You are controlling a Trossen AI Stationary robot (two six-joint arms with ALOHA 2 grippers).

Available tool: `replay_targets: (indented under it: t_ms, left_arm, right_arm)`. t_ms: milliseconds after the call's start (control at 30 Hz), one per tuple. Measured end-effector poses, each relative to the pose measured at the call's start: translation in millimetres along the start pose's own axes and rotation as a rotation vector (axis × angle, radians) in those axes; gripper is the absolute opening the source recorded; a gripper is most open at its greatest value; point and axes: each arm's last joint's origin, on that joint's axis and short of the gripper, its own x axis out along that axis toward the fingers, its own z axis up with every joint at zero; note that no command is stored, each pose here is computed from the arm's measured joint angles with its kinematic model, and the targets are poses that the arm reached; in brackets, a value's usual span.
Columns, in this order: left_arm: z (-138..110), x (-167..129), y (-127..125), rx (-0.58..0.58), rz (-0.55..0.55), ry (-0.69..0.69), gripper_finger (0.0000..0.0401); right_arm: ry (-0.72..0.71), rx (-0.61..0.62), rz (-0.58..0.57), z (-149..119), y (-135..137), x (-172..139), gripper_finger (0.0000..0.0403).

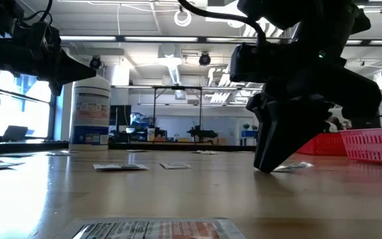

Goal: Pick & Place First Aid Supplies
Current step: Put the ointment pack into the top basket

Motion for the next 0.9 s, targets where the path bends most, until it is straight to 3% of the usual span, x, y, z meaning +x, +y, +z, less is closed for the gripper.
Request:
replay_targets:
  t_ms: [467,700,900]
  left_arm:
    - [0.0,0.0,0.0,0.0,-0.001,0.0,0.0001]
    - [0.1,0.0,0.0,0.0,0.0,0.0,0.0001]
    - [0.0,0.0,0.0,0.0,-0.001,0.0,0.0001]
  right_arm:
    - [0.023,0.057,-0.011,1.3,-12.5,3.2,0.0007]
    - [-0.012,0.09,0.002,4.7,-13.4,-7.0,0.0002]
    - [-0.086,0.147,-0.006,12.0,-22.8,-42.9,0.0001]
